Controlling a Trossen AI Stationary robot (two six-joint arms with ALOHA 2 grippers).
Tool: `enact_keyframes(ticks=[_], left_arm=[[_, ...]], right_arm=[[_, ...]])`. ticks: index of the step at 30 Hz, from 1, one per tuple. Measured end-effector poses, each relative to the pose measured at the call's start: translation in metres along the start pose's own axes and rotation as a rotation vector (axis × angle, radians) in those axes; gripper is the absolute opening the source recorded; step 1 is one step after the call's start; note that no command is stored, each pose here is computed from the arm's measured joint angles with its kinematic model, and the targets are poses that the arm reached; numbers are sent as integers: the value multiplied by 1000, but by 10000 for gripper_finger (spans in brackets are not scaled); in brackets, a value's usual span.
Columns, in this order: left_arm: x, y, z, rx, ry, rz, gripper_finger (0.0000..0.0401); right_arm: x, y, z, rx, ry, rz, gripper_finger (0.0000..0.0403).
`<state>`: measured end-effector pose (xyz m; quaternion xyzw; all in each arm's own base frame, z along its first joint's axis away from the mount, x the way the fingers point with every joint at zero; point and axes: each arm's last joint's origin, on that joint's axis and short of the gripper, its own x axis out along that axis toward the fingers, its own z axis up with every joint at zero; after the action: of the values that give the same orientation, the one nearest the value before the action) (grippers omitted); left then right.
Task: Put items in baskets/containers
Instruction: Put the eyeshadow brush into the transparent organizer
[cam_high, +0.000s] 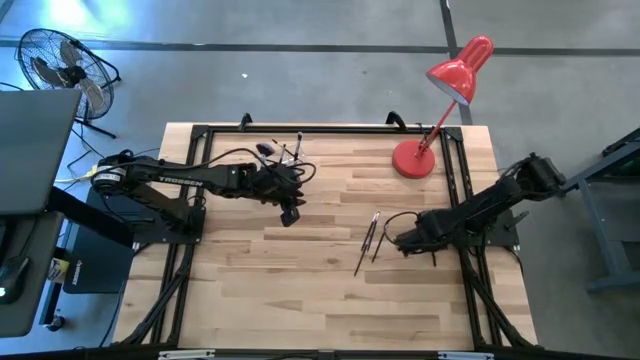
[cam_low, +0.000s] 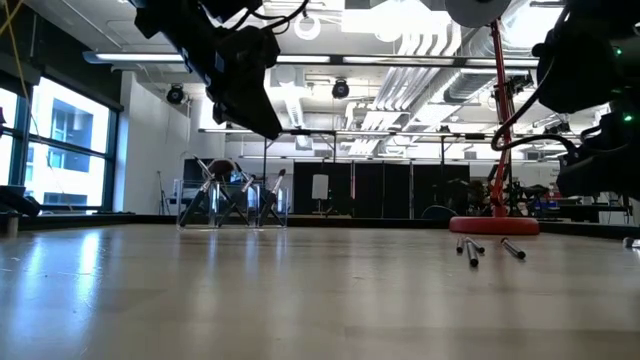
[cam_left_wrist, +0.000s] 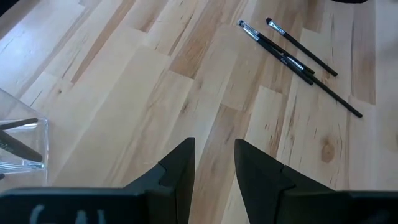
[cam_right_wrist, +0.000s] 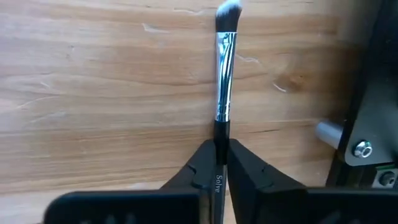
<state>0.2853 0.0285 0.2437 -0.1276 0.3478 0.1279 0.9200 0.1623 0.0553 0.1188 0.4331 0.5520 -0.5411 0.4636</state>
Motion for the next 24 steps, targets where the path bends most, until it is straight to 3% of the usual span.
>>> enact_keyframes(ticks=[3, 7, 10, 15, 24], left_arm=[[0, 0, 0, -4, 4, -13, 111], [0, -1, 0, -6, 6, -20, 111], [0, -1, 0, -7, 7, -24, 111], [0, -1, 0, -7, 11, -36, 111], [0, -2, -1, -13, 23, -63, 111]], right_arm=[[-3, 3, -1, -21, -7, 11, 38], [-10, 12, -2, -59, -53, 76, 14], [-19, 33, -4, -52, -128, 297, 14], [-19, 53, -3, -13, -159, 514, 17], [-18, 58, 0, -12, -171, 539, 16]])
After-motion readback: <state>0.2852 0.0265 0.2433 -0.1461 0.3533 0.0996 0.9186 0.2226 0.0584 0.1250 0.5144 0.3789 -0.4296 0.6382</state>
